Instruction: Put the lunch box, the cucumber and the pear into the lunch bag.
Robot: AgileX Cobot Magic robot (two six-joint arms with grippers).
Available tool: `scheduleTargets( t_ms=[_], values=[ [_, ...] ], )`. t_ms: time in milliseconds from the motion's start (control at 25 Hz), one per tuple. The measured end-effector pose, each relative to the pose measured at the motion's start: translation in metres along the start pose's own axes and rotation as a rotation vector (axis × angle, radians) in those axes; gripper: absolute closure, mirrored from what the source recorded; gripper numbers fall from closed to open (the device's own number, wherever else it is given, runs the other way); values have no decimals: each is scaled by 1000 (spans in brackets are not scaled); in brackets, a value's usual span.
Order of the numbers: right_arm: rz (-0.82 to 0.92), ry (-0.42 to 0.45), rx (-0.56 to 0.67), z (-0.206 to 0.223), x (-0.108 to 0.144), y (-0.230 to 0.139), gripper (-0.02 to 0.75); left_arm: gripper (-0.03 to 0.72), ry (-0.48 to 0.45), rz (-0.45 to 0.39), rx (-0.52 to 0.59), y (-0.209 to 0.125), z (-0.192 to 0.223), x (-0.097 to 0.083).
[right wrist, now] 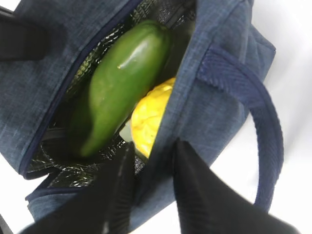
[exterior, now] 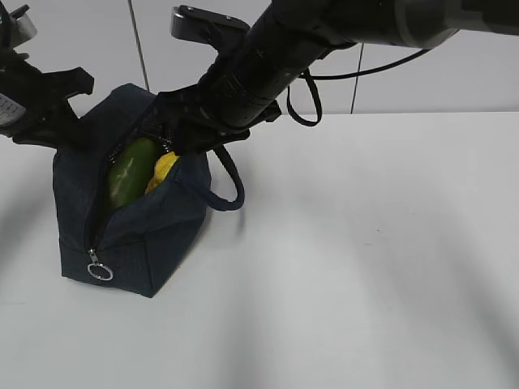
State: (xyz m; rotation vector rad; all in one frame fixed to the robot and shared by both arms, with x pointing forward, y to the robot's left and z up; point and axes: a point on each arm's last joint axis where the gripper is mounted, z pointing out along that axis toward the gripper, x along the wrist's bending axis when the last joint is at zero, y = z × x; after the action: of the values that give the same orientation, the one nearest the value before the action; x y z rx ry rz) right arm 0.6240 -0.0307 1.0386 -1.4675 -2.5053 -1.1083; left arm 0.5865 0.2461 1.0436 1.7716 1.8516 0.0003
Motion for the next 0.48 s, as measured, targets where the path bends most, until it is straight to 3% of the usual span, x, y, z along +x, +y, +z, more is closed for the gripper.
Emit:
scheduleTargets(
  t_ms=[320, 480],
  values=[
    [-2, 0, 21, 0, 0, -2, 695, 676, -9, -3, 1, 0, 0, -1],
    [-6, -4, 27, 1, -1, -3, 723, 676, -11, -1, 0, 0, 0, -1]
  ],
)
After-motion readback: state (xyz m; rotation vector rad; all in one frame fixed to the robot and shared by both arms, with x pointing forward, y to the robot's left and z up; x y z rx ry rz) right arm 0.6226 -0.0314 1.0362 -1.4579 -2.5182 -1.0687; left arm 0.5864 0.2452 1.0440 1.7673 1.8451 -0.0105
